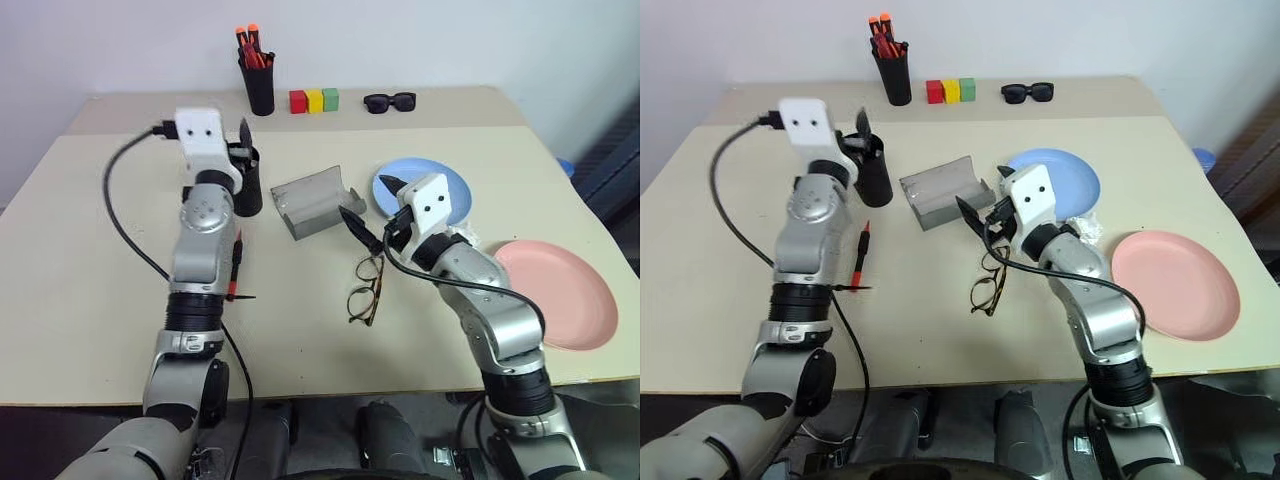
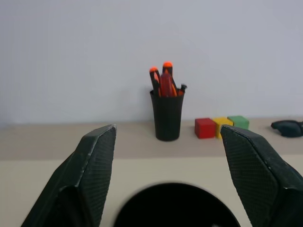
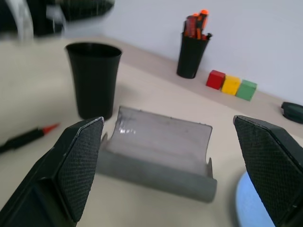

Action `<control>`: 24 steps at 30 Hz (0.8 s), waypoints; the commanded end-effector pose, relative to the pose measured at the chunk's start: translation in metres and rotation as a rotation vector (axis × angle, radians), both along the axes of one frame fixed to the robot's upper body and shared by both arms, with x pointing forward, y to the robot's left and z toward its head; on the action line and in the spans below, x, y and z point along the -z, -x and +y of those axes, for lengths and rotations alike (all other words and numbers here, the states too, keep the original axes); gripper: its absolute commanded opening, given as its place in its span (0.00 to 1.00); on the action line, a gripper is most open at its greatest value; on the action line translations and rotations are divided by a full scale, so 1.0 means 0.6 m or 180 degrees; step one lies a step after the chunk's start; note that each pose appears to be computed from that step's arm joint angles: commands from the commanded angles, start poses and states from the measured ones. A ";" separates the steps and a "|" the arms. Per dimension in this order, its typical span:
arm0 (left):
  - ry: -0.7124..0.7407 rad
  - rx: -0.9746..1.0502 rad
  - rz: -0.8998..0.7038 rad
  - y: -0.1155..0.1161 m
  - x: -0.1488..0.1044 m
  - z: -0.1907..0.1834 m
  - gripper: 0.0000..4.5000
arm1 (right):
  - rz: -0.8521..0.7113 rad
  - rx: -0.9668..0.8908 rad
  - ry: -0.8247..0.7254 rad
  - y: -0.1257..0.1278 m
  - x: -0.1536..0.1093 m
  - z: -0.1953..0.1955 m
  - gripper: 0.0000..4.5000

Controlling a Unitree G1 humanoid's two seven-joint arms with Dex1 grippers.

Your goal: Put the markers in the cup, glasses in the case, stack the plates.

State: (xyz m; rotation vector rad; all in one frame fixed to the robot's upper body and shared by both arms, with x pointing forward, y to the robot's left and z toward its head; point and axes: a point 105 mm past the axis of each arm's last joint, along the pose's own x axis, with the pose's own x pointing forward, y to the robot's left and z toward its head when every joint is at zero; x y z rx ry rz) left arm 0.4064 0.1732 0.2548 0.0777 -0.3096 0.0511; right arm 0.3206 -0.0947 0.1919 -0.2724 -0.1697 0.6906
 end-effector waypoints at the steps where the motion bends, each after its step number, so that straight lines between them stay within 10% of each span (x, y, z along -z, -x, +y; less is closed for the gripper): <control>1: -0.0171 0.0049 0.0389 0.029 -0.003 0.023 0.99 | -0.0007 -0.0358 0.0303 0.032 -0.009 -0.007 1.00; 12: 0.0043 0.0481 0.2649 0.104 0.138 0.024 0.99 | 0.0287 -0.0688 0.0721 0.045 0.018 -0.029 1.00; 24: 0.0153 0.0568 0.3291 0.120 0.237 -0.018 0.99 | 0.0467 -0.0864 0.0600 0.056 0.043 -0.015 1.00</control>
